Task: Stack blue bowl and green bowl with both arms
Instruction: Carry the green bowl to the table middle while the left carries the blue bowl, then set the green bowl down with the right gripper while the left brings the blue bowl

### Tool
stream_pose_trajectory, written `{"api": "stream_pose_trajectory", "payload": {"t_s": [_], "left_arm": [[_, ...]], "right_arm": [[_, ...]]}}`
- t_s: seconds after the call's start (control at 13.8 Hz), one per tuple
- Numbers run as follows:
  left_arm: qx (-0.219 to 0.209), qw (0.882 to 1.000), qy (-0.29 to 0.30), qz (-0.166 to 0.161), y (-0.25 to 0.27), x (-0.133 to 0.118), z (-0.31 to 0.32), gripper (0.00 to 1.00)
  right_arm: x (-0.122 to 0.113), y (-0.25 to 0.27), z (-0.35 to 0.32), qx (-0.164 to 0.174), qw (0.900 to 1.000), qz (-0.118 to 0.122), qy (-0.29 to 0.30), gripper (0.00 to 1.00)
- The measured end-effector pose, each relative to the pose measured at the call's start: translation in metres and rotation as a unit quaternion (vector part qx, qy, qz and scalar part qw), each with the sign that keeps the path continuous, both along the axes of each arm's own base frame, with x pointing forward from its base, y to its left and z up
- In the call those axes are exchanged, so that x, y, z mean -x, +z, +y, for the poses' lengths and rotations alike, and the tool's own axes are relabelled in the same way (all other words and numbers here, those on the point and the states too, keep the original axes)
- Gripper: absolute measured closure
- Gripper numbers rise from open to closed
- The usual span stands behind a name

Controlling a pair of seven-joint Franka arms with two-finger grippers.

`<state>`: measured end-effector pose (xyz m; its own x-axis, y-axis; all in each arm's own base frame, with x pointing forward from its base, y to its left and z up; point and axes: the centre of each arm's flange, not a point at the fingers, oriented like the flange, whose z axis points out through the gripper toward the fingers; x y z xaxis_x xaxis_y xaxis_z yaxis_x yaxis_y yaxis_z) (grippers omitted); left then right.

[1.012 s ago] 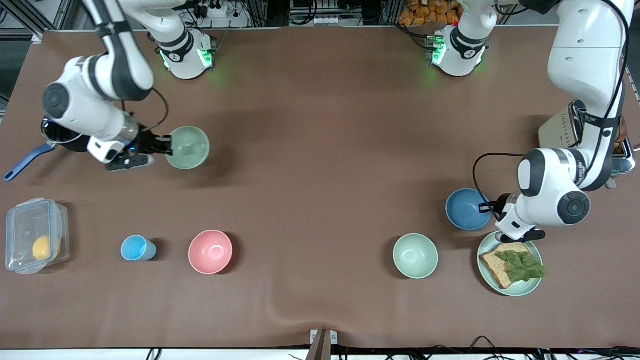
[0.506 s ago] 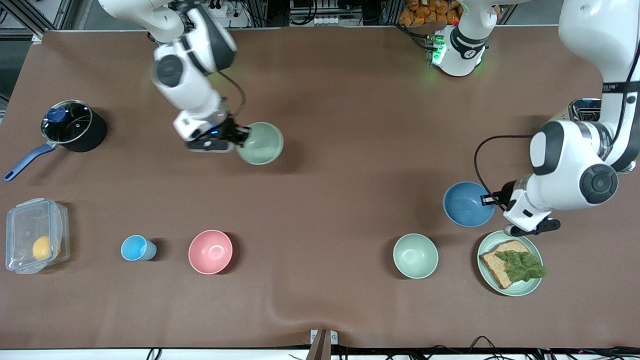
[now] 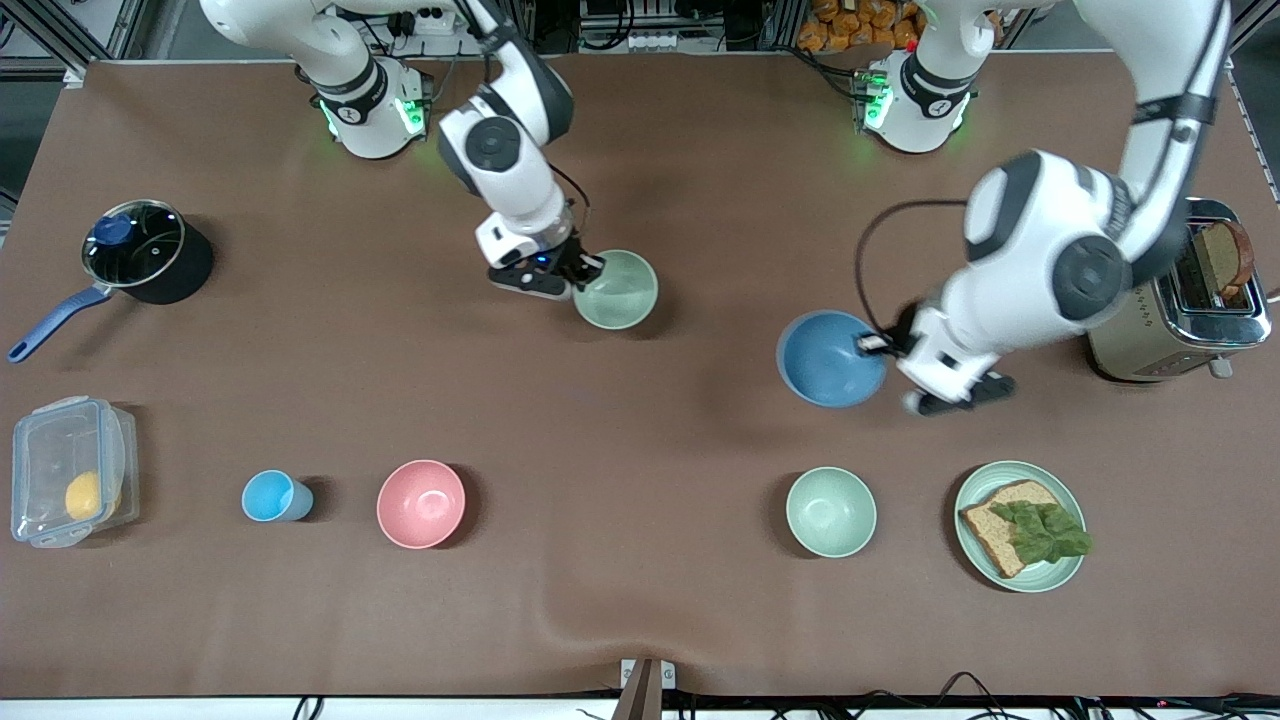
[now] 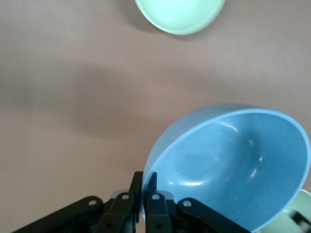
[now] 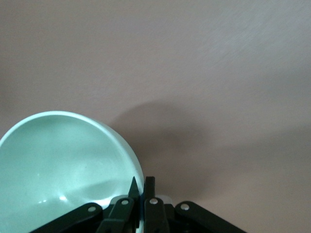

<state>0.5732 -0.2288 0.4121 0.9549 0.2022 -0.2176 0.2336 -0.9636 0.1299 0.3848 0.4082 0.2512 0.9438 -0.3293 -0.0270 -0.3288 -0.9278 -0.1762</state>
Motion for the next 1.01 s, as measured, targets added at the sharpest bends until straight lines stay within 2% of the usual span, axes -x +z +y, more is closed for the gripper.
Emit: {"api": "stream_pose_trajectory", "payload": {"t_s": [0.29,0.58,0.72,1.01], "left_arm": [[0.01,1.0,0.0,0.009,0.009,0.036,-0.069,0.94],[0.016,1.0,0.012,0.024,-0.007,0.053,-0.088,0.94],[0.012,0.999,0.009,0.034,-0.018,0.059,-0.09,0.94],[0.013,0.999,0.01,0.045,-0.026,0.064,-0.091,0.94]], "right_arm": [[0.02,-0.026,0.025,-0.002,1.0,0.0,-0.023,0.96],[0.022,-0.039,0.029,-0.004,0.999,-0.004,-0.036,0.93],[0.016,-0.038,0.026,-0.003,0.999,-0.005,-0.047,0.74],[0.005,-0.031,0.026,-0.009,0.995,0.0,-0.1,0.27]]}}
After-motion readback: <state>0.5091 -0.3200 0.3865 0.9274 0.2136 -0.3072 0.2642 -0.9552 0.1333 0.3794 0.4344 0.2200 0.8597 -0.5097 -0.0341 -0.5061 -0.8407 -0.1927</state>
